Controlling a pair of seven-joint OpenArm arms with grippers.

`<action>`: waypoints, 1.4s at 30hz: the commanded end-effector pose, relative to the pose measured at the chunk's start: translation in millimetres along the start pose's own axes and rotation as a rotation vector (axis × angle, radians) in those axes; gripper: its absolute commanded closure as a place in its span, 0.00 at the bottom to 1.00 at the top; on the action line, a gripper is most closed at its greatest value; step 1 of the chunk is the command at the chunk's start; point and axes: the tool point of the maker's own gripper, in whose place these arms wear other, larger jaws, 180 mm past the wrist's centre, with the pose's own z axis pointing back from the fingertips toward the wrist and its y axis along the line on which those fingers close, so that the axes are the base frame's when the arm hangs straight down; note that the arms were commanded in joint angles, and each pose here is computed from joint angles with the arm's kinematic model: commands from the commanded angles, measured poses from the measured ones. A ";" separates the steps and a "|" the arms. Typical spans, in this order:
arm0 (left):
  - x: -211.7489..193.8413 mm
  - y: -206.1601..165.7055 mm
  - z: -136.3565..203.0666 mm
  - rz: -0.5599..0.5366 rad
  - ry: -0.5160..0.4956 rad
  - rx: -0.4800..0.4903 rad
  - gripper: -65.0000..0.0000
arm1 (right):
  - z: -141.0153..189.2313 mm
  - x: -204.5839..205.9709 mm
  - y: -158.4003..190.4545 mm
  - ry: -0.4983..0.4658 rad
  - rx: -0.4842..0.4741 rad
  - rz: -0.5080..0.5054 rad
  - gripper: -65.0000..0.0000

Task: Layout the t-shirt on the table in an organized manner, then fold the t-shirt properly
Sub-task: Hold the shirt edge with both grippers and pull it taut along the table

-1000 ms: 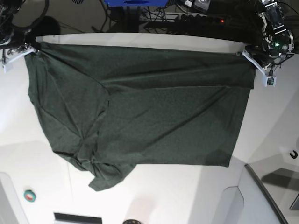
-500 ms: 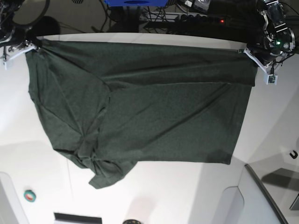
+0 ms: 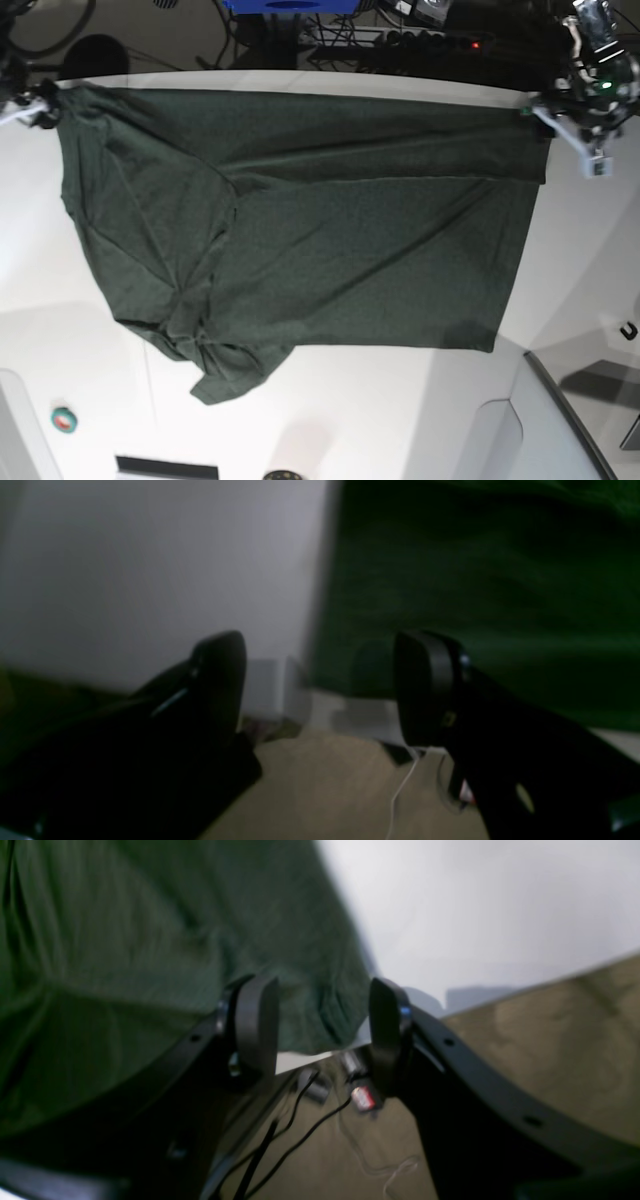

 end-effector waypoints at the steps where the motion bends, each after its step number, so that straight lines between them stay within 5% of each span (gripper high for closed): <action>1: 13.5 29.7 8.9 0.012 -0.043 0.072 0.31 | 8.3 18.5 -4.0 -0.058 -0.009 0.007 0.58; 4: 23.3 62.0 26.0 0.064 -0.094 0.150 0.31 | 12.7 42.6 -8.9 -0.089 -0.022 0.061 0.58; 7: 42.7 56.5 38.5 0.051 -0.159 0.153 0.34 | -1.5 67.3 13.4 -0.093 0.031 0.134 0.59; 9: 51.2 25.3 37.1 0.056 -0.195 0.073 0.52 | -17.2 83.2 32.9 -0.085 0.079 0.173 0.70; 11: 59.3 -6.2 32.7 0.056 -0.220 -0.023 0.97 | -34.0 96.2 50.4 -0.083 0.140 0.232 0.94; 12: 59.7 -18.6 28.3 0.065 -0.219 -0.064 1.00 | -41.8 99.5 56.3 -0.083 0.163 0.248 1.00; 20: 34.0 -72.7 -6.2 0.111 -0.147 -0.210 1.00 | -85.3 97.0 88.6 -0.022 0.238 0.309 1.00; 42: -7.3 -52.1 -37.8 0.077 -0.072 -0.142 1.00 | -119.3 107.2 70.4 -0.033 0.143 0.298 1.00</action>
